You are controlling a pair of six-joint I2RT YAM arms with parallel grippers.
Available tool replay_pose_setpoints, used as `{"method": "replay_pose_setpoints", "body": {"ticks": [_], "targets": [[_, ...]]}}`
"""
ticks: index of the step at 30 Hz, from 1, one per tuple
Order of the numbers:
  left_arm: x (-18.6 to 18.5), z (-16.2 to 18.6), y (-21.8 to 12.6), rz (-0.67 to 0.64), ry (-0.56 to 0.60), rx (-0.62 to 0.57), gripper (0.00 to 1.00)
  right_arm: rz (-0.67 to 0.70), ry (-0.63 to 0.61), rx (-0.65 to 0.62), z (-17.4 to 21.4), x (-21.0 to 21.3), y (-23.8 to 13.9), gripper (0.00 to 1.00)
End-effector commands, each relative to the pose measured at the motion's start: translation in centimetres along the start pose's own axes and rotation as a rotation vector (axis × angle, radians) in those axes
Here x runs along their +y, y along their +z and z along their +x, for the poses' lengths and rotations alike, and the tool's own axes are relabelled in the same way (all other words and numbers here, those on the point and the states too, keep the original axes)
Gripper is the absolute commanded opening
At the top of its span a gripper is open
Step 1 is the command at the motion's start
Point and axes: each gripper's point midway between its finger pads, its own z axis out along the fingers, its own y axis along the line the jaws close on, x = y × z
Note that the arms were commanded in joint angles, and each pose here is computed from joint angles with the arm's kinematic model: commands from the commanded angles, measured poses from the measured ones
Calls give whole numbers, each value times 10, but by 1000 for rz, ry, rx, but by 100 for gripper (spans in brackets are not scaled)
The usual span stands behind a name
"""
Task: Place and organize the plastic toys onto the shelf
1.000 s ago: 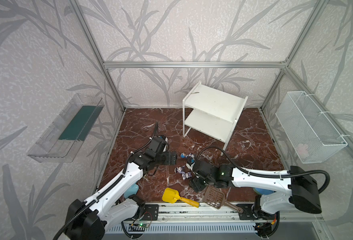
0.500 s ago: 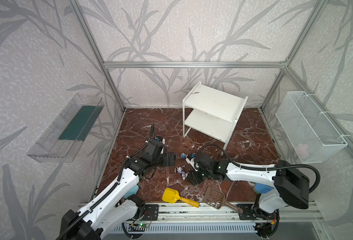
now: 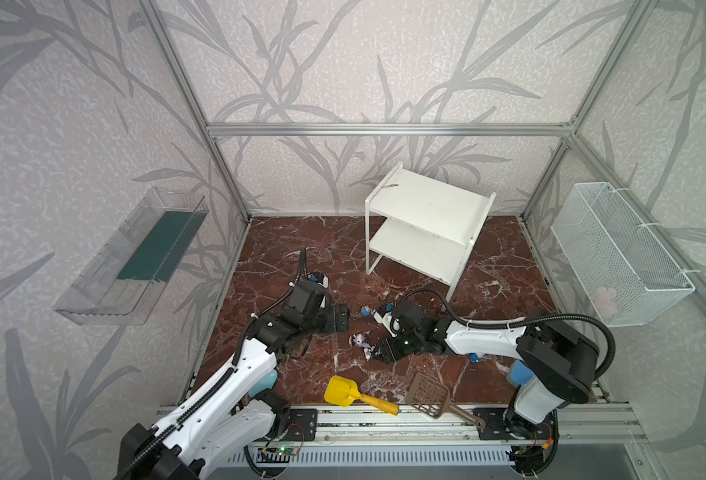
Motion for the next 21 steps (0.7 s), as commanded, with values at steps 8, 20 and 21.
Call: {"method": "replay_pose_setpoints", "body": {"ticks": [8, 20, 21], "targets": [[5, 7, -2, -19, -10, 9, 99, -26, -12, 14, -1, 1, 5, 40], [-1, 12, 6, 15, -11, 45, 99, 65, -131, 24, -3, -4, -13, 24], [-3, 12, 7, 22, -11, 45, 99, 73, -140, 21, -3, -4, -16, 23]]}}
